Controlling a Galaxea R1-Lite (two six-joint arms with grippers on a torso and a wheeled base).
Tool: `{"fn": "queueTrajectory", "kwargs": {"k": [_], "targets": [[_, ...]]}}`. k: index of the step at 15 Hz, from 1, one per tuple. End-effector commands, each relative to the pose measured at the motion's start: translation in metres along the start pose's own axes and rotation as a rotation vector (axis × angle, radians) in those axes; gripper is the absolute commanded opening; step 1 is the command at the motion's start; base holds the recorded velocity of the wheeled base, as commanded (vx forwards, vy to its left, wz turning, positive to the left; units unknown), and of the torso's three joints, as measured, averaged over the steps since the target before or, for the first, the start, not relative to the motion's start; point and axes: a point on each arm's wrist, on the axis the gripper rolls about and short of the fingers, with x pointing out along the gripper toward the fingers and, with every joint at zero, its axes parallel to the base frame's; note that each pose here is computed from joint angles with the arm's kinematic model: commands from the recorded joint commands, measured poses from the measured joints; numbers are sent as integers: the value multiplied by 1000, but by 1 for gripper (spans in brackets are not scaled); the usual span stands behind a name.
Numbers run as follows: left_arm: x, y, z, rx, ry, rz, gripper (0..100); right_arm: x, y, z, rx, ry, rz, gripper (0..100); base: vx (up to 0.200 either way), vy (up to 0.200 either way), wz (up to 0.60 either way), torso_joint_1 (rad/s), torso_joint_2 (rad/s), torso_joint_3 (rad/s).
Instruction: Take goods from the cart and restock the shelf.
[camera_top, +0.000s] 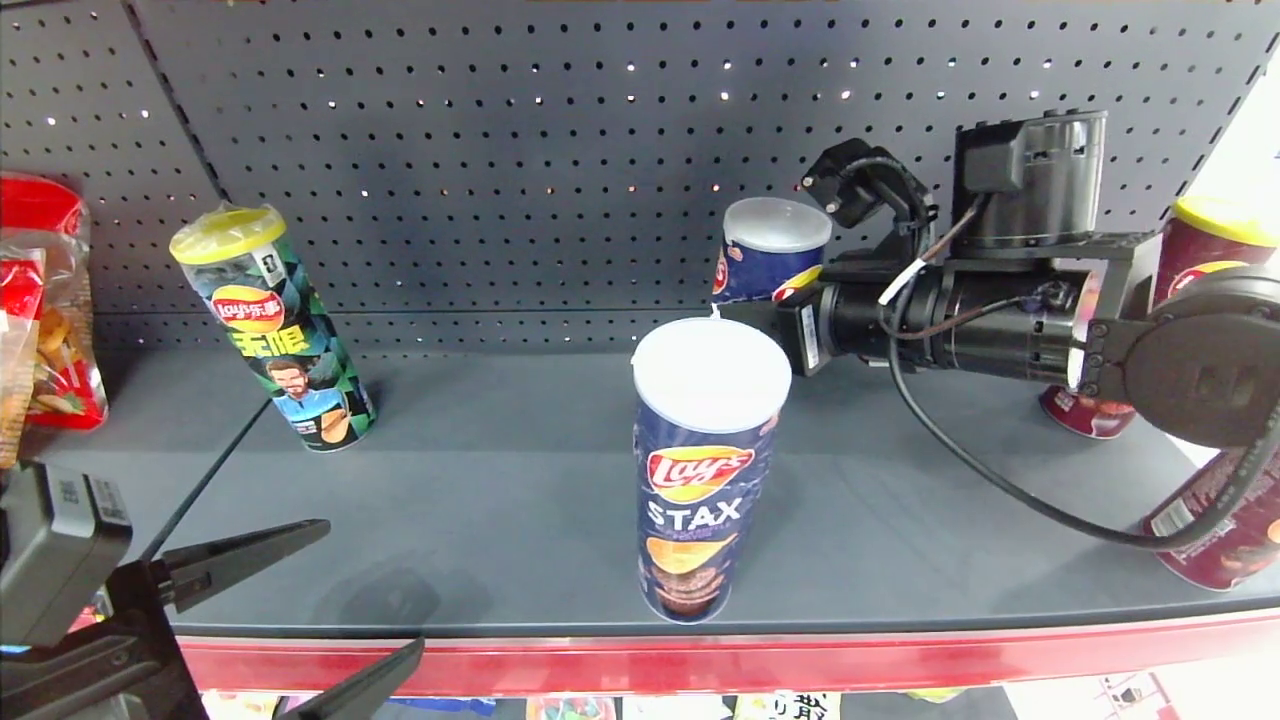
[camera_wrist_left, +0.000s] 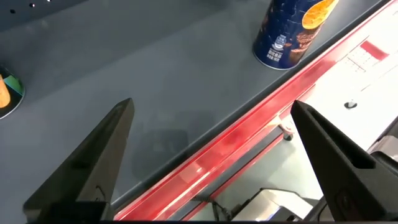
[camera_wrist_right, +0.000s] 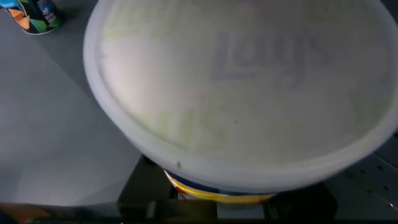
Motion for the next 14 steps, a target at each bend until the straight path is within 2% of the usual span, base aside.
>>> {"fn": "queueTrajectory", "kwargs": {"k": [1,9,10,14], "targets": [[0,0,0,0,1,0,100,6,0,-1,0,3,1,0,0,0,0,0,0,0],[0,0,0,0,6,-1,100,8,2,1,-1,0,4,0,0,0,0,0,0,0],[0,0,0,0,6,-1,100,8,3,0,-2,3,5,100,0,0,0,0,0,0],[1,0,-1,0,13,-2,100,-8,10,-1,22,13,4,100,0,0,0,0,0,0]]}}
